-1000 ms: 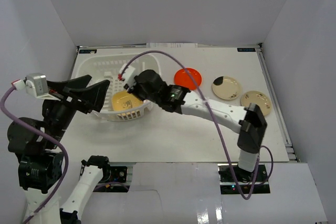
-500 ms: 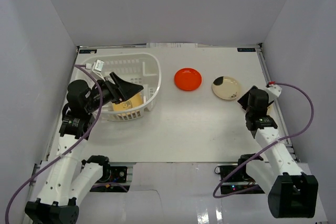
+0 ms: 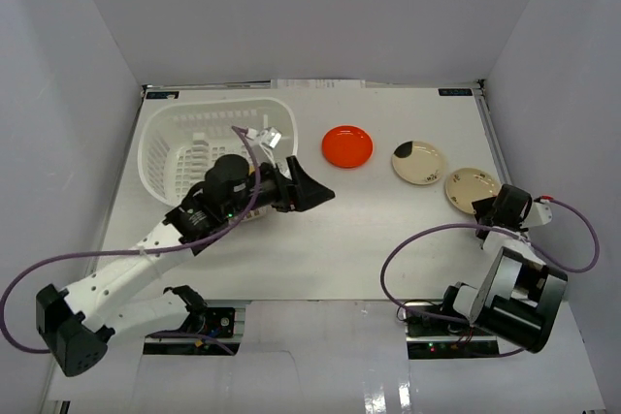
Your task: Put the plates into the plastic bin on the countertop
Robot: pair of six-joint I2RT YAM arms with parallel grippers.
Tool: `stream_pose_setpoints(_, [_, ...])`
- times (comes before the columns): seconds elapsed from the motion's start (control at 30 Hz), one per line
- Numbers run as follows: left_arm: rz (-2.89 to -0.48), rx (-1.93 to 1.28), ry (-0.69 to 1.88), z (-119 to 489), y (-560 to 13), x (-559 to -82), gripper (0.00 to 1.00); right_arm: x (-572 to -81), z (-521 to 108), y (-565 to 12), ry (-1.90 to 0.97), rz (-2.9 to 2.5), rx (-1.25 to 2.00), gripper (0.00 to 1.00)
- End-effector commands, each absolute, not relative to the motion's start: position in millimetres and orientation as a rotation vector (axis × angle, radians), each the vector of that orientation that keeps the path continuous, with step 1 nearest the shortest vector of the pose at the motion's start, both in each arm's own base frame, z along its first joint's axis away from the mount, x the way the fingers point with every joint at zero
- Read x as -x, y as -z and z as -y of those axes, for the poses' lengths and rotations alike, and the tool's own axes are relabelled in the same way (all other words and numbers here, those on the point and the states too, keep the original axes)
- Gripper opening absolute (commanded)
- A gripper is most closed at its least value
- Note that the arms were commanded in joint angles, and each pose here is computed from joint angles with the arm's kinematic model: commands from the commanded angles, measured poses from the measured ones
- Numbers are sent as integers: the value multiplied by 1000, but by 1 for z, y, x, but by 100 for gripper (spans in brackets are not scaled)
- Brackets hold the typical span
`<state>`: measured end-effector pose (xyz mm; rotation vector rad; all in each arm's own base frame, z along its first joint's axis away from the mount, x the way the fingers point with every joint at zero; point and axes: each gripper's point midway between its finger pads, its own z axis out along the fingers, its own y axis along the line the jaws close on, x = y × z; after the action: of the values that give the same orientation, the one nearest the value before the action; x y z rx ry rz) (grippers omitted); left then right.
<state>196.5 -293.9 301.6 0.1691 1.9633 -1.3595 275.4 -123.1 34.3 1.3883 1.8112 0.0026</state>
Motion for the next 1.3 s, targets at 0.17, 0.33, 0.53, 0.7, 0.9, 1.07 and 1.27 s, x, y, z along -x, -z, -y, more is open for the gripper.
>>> stream_pose_setpoints(0.17, [-2006, -16, 1066, 338, -251, -238, 96, -322, 124, -32, -230, -1693, -1392, 42])
stream_pose_setpoints(0.33, [-2043, 74, 948, 362, -211, -270, 95, -320, 125, -24, -236, -1673, -1422, 15])
stream_pose_setpoints(0.53, [-2041, 248, 844, 384, -178, -313, 95, -306, 115, -57, -288, -1573, -1388, 8])
stream_pose_setpoints(0.7, [-2140, 427, 647, 397, -108, -344, 93, -298, 105, -120, -341, -1452, -1226, 8])
stream_pose_setpoints(0.9, [-2118, 680, 539, 387, -69, -376, 83, -308, 68, -176, -460, -1492, -1006, 8])
stream_pose_setpoints(1.07, [-2110, 844, 462, 366, -49, -397, 81, -320, 36, -199, -594, -1527, -877, 8])
stream_pose_setpoints(1.27, [-2110, 904, 431, 368, -33, -414, 79, -322, -9, -209, -695, -1573, -704, 8])
